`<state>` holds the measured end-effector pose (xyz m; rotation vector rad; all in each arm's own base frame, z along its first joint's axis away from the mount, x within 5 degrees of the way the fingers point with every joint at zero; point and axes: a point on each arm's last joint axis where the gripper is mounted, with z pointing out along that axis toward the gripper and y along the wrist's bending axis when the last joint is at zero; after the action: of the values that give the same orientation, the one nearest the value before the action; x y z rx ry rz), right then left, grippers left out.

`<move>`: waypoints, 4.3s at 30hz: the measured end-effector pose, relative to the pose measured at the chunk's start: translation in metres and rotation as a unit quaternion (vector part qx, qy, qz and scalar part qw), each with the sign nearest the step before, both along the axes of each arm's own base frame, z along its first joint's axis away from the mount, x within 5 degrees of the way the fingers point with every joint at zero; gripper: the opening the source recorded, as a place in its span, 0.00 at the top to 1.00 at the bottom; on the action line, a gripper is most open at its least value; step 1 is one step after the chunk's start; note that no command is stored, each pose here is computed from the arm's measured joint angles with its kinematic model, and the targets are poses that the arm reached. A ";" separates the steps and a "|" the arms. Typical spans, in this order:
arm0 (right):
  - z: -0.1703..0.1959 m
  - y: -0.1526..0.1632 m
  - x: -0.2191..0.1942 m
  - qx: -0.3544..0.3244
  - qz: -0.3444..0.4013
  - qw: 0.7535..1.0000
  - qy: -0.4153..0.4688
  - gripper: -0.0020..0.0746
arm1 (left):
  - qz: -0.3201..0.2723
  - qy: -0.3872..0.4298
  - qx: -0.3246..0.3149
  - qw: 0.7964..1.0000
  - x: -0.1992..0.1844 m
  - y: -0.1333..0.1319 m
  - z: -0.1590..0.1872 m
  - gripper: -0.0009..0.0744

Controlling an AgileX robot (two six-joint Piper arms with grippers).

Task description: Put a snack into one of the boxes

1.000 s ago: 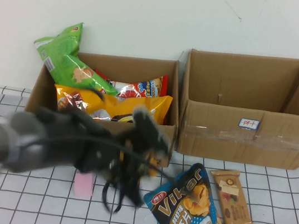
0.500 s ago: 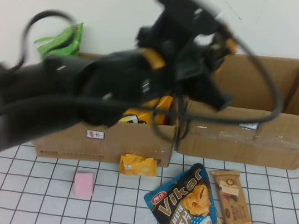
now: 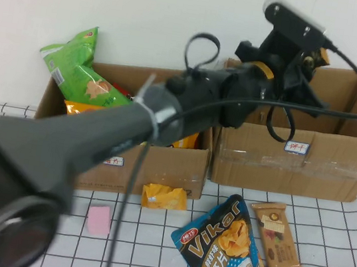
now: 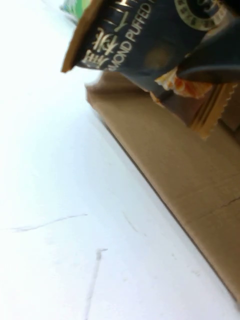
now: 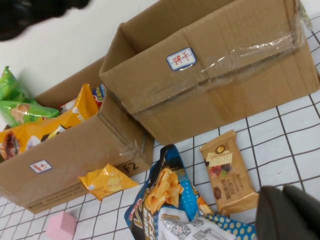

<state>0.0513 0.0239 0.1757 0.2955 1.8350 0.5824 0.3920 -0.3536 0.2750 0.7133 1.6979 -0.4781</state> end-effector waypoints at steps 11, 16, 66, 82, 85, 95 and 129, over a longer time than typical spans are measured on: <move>0.000 0.000 0.000 0.005 0.001 1.000 0.001 0.97 | 0.058 0.146 -0.063 0.986 0.079 0.040 -0.049 0.45; 0.000 0.000 0.000 0.005 0.001 1.000 0.001 0.97 | -0.016 0.233 -0.013 0.972 0.068 0.060 -0.022 0.66; 0.001 0.005 -0.001 0.052 0.018 0.998 0.011 0.97 | 0.007 0.062 0.078 0.995 -0.252 0.259 0.081 0.99; 0.001 0.005 -0.001 0.052 0.018 0.998 0.011 0.97 | 0.202 -0.106 -0.077 0.971 -0.331 0.332 0.003 0.99; 0.001 0.005 -0.001 0.052 0.018 0.998 0.011 0.97 | 0.247 -0.094 -0.101 0.959 -0.334 0.339 -0.019 0.99; 0.001 0.005 -0.001 0.052 0.018 0.998 0.011 0.97 | 0.372 -0.040 -0.098 0.922 -0.336 0.354 -0.085 0.99; 0.001 0.005 -0.001 0.052 0.018 0.998 0.011 0.97 | 0.387 0.037 -0.045 0.920 -0.339 0.355 -0.101 0.99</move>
<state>0.0499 0.0293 0.1765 0.3395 1.8372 0.7033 0.0532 0.0012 0.1736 -0.0785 1.8513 -0.0171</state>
